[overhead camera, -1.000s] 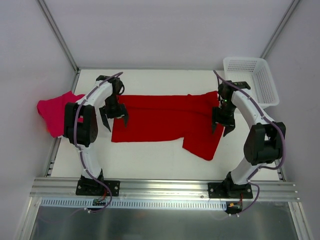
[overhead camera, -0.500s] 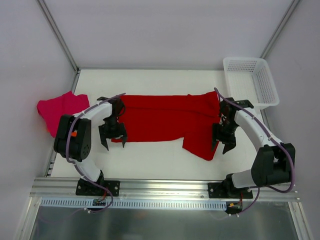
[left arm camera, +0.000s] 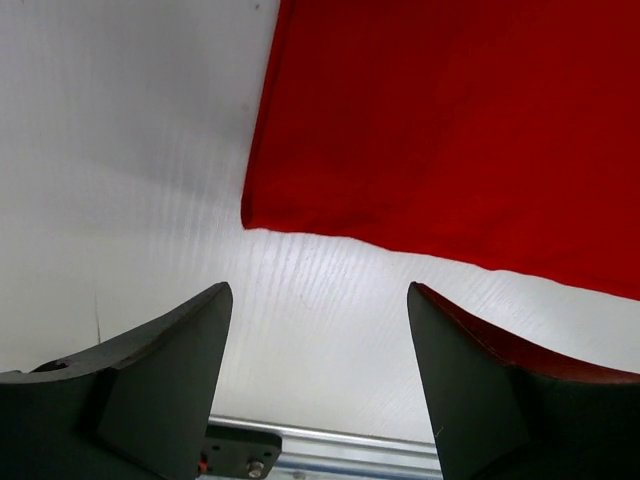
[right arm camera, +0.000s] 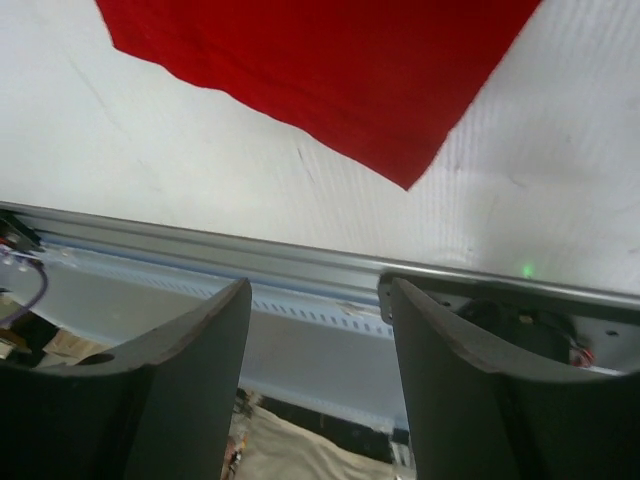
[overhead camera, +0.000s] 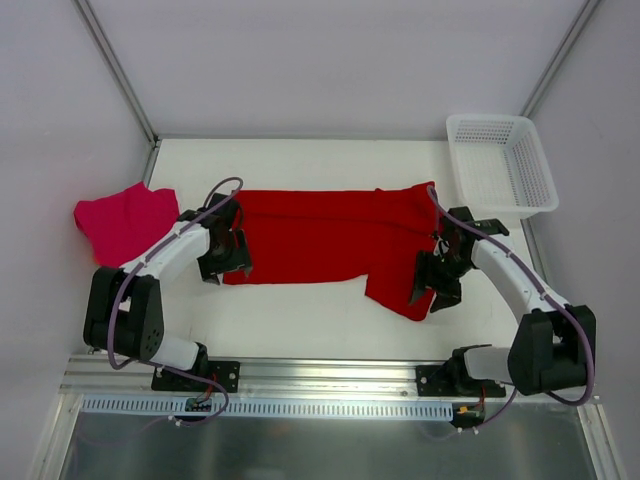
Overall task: Fold and stack the t-shirts
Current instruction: Fold the tshirt
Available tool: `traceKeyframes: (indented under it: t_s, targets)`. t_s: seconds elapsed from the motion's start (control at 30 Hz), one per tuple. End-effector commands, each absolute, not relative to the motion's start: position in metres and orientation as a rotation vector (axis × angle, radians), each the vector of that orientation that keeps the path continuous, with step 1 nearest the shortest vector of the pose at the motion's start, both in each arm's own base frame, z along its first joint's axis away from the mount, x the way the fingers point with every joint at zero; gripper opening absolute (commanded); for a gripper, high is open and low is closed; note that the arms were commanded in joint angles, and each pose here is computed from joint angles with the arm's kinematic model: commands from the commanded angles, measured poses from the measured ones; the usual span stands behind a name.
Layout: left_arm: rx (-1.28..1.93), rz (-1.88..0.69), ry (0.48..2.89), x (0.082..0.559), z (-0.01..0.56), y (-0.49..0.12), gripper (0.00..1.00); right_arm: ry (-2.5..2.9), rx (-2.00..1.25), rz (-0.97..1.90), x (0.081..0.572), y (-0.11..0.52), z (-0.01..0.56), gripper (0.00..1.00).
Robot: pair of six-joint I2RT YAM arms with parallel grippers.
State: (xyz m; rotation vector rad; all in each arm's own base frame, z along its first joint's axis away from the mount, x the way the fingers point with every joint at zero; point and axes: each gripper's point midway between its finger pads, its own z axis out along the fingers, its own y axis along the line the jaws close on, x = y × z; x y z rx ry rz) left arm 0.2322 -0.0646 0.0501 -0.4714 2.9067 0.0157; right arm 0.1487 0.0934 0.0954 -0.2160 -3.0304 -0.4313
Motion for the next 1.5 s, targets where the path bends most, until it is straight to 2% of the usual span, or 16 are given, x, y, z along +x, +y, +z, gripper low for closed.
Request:
traceKeyframes:
  t_s: [0.0, 0.13, 0.33, 0.5, 0.6, 0.77, 0.83, 0.93, 1.1, 1.3, 1.47]
  targets:
    - [-0.361, -0.086, 2.773, 0.257, 0.062, -0.074, 0.72, -3.083, -0.260, -0.644, 0.157, 0.114, 0.100, 0.62]
    - [-0.296, -0.142, 2.679, 0.269, 0.072, -0.078, 0.71, -3.096, -0.481, -0.802, 0.161, 0.128, 0.094, 0.67]
    - [-0.280, -0.217, 2.627, 0.271, 0.080, -0.085, 0.72, -3.176, -0.723, -0.794, 0.163, 0.119, 0.088, 0.69]
    - [-0.350, -0.237, 2.583, 0.279, 0.088, -0.087, 0.72, -3.320, -0.618, -0.534, 0.165, 0.093, 0.102, 0.69]
    - [-0.443, -0.211, 2.516, 0.282, 0.093, -0.080, 0.73, -3.369, -0.513, -0.478, 0.175, 0.091, 0.103, 0.68]
    - [-0.561, -0.201, 2.443, 0.277, 0.096, -0.073, 0.73, -3.457, -0.284, -0.110, 0.185, 0.079, 0.088, 0.64]
    - [-0.550, -0.142, 2.438, 0.276, 0.091, -0.066, 0.73, -3.483, -0.347, -0.138, 0.182, 0.081, 0.075, 0.64]
    - [-0.552, -0.088, 2.410, 0.273, 0.087, -0.058, 0.73, -3.545, -0.415, -0.341, 0.191, 0.103, 0.056, 0.64]
    - [-0.536, -0.184, 2.292, 0.271, 0.081, -0.061, 0.74, -3.659, -0.271, -0.015, 0.193, 0.092, 0.037, 0.65]
    - [-0.522, -0.094, 2.267, 0.278, 0.077, -0.049, 0.74, -3.670, -0.130, 0.091, 0.190, 0.104, 0.024, 0.65]
    - [-0.520, -0.133, 2.321, 0.290, 0.066, -0.062, 0.74, -3.648, -0.117, 0.168, 0.188, 0.103, 0.023, 0.67]
